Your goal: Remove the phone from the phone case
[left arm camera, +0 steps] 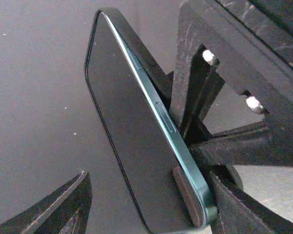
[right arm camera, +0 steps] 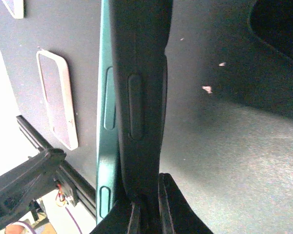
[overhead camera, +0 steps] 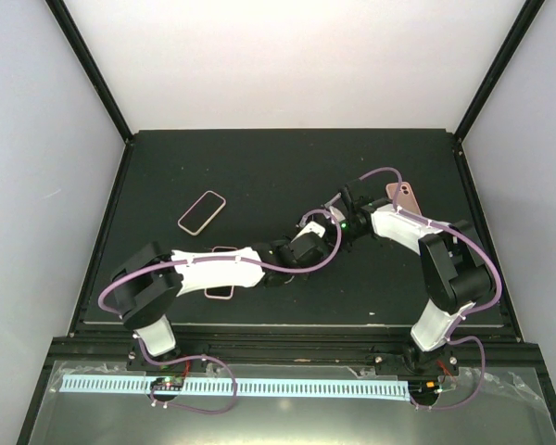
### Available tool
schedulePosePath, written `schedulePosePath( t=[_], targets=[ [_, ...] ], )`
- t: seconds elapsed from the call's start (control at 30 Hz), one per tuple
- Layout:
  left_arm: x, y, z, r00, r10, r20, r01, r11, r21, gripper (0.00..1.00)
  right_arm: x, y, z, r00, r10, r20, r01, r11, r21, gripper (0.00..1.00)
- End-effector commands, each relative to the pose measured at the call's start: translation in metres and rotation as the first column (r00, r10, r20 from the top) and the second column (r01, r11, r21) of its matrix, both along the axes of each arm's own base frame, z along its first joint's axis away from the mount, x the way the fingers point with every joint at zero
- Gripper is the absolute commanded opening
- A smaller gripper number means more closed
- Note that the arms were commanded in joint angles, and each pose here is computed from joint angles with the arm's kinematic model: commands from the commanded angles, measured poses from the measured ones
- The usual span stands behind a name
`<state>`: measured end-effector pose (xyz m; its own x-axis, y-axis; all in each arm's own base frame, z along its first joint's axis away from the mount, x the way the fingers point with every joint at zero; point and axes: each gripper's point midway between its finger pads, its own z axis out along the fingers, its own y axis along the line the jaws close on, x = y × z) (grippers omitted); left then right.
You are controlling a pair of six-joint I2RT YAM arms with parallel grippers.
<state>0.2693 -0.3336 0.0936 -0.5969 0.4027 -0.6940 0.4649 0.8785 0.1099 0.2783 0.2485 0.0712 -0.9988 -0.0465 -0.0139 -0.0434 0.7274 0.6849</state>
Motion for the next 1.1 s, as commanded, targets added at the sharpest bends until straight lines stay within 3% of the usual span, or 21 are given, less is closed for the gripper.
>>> schedulePosePath(
  t=[0.0, 0.2, 0.63, 0.83, 1.07],
  targets=[
    [0.021, 0.029, -0.005, 0.995, 0.039, 0.095, -0.059, 0.974, 0.218, 0.66, -0.019, 0.016, 0.024, 0.996, 0.059, -0.064, -0.049, 0.988, 0.148, 0.01],
    [0.028, 0.029, -0.009, 0.992, 0.032, 0.118, -0.066, 0.953, 0.294, 0.61, -0.024, 0.02, 0.036, 0.996, 0.076, -0.056, -0.063, 0.977, 0.203, 0.01],
    [0.026, 0.043, 0.021, 0.985, 0.079, 0.151, -0.119, 0.954, 0.276, 0.02, -0.006, -0.005, 0.02, 0.995, 0.059, 0.079, -0.063, 0.997, 0.05, 0.01],
    [0.025, 0.043, 0.04, 0.983, 0.095, 0.16, -0.127, 0.971, 0.204, 0.02, 0.005, -0.018, 0.01, 0.986, 0.073, 0.15, -0.065, 0.996, -0.061, 0.01],
    [0.024, 0.049, 0.083, 0.978, 0.128, 0.166, -0.129, 0.992, 0.0, 0.01, 0.026, -0.045, 0.004, 0.955, 0.113, 0.273, -0.04, 0.965, -0.26, 0.01]
  ],
)
